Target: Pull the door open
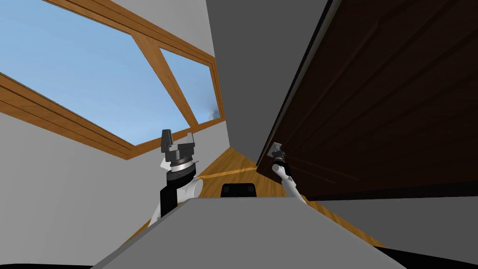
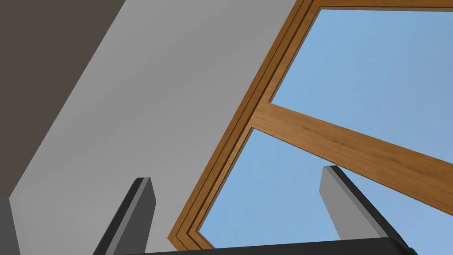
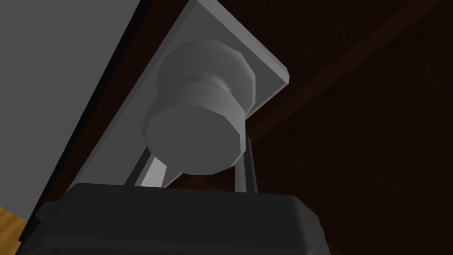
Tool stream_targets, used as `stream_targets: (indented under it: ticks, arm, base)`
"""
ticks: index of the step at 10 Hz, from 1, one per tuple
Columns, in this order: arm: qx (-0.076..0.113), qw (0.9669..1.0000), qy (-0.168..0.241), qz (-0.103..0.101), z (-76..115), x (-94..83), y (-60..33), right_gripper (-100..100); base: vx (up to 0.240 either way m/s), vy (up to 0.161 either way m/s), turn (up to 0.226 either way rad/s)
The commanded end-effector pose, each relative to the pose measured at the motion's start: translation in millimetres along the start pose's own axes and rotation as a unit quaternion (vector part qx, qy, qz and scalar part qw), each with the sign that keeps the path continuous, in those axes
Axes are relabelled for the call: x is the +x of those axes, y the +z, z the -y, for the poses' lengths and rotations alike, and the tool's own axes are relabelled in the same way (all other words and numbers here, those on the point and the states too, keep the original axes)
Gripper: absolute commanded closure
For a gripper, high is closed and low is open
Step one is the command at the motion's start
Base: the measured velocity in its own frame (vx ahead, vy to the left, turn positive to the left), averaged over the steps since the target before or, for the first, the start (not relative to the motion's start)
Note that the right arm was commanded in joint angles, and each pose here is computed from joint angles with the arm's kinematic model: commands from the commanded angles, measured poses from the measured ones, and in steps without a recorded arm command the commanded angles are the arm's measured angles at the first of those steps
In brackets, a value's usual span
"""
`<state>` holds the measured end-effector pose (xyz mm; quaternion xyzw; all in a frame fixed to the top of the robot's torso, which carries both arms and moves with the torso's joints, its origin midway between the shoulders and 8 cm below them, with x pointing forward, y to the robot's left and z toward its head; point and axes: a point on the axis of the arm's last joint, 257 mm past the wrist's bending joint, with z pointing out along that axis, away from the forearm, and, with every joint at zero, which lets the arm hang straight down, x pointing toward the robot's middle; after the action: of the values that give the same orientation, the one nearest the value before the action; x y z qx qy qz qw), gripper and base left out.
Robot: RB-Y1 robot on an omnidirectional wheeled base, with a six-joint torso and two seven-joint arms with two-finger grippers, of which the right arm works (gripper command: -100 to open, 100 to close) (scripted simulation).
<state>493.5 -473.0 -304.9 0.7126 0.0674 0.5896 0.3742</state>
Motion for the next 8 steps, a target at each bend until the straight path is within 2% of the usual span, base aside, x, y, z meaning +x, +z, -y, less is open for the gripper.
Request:
stream_targets:
  ticks: [1, 3, 4, 6, 7, 8]
  arm:
    - [-0.005, 0.9997, 0.022, -0.01, -3.0, 10.1, 3.0, 100]
    - [-0.011, 0.9973, 0.073, -0.008, -5.7, 8.7, 4.4, 100]
    - [-0.011, 0.9968, 0.079, -0.008, -5.7, 8.7, 4.4, 100]
    - [-0.017, 0.9915, 0.129, -0.006, -8.4, 6.9, 5.6, 100]
    - [-0.017, 0.9909, 0.133, -0.006, -8.4, 6.9, 5.6, 100]
    - [-0.019, 0.9871, 0.159, -0.005, -9.6, 5.9, 6.2, 100]
  base:
    - [-0.056, -0.023, 0.075]
    - [-0.079, -0.028, 0.133]
    - [-0.091, -0.019, 0.082]
    - [-0.091, -0.02, 0.13]
    - [-0.084, -0.029, 0.069]
    - [-0.084, -0.018, 0.104]
